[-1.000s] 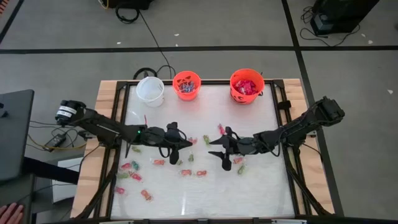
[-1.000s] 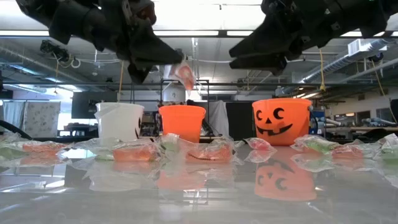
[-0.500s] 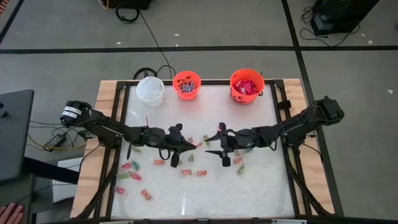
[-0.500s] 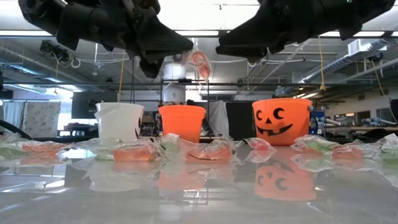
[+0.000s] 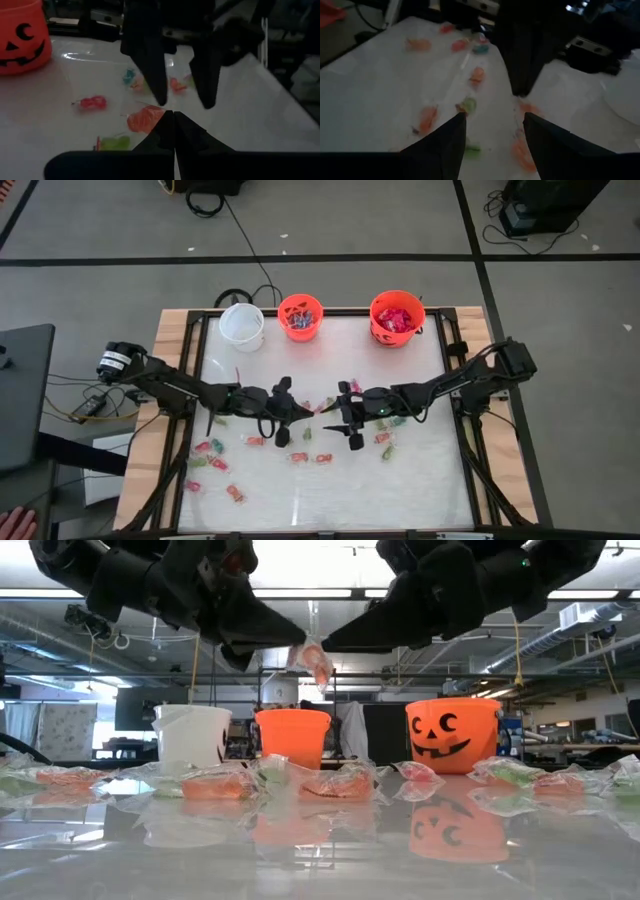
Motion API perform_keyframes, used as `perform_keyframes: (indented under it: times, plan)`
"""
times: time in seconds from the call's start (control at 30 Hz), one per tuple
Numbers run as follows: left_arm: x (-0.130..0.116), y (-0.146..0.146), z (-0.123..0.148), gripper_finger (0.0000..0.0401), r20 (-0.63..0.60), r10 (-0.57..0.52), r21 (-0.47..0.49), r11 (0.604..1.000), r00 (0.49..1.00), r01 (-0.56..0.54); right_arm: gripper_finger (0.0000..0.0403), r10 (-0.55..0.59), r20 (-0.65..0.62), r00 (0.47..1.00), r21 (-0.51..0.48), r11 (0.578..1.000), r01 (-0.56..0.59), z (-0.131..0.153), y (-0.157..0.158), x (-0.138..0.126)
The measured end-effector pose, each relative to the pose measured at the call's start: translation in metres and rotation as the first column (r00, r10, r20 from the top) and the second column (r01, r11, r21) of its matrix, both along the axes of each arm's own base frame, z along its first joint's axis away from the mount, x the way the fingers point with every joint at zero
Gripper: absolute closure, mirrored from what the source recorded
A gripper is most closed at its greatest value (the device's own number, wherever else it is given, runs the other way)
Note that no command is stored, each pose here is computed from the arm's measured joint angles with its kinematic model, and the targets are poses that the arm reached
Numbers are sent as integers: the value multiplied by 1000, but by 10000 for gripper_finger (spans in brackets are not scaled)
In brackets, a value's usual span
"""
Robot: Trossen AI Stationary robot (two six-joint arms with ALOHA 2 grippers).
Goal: Sort candy by brand, put in halloween buckets
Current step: Put the orange gummy into the white bucket
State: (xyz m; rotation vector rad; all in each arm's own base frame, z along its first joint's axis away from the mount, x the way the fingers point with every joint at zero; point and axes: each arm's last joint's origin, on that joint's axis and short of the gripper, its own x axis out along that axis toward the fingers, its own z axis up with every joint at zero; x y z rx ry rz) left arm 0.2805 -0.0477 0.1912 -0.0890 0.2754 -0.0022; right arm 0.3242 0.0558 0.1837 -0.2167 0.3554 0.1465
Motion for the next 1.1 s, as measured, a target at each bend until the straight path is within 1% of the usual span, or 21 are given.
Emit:
perform_keyframes:
  times: [0.1,0.2,0.27,0.3,0.37,0.43,0.53,0.7,0.83,0.93,1.0,1.1]
  plan:
    - [0,2,-2,397,-21,1,25,1000,1000,-1,204,-14,25,1000,2,1000,14,-3,-3,4]
    - [0,3,-2,397,-17,0,26,1000,1000,1,215,-92,43,995,-32,995,93,-2,-9,5]
    - [0,1,-2,397,-19,-33,24,999,999,33,218,-119,53,991,-69,990,122,-1,-13,6]
    - [0,1,-2,397,-20,-49,20,999,999,49,219,-115,56,992,-87,989,120,-1,-14,6]
    - [0,0,-2,397,-20,-72,16,997,997,72,219,-96,62,993,-90,991,102,-1,-18,7]
    - [0,0,-2,397,-21,-80,36,996,997,80,218,-57,55,997,-66,996,60,-4,-21,10]
    - [0,0,-2,397,-23,-77,41,996,997,78,218,2,11,1000,-33,999,-2,-16,-21,15]
    - [-1,1,-3,397,-30,-72,41,996,997,73,227,-2,-10,1000,-36,999,2,-26,-19,28]
    - [-1,2,-4,397,-38,-41,50,998,998,43,263,4,-15,1000,-14,1000,-4,-24,-17,28]
    - [-1,3,-4,397,-37,3,65,998,999,0,307,1,-10,1000,9,1000,-1,-19,-15,26]
    - [-1,5,-4,397,-37,70,91,994,997,-66,340,-20,-24,1000,26,999,21,-18,-15,25]
    - [-9,11,0,398,-70,214,144,969,974,-203,382,-141,-73,987,71,987,146,-19,-19,23]
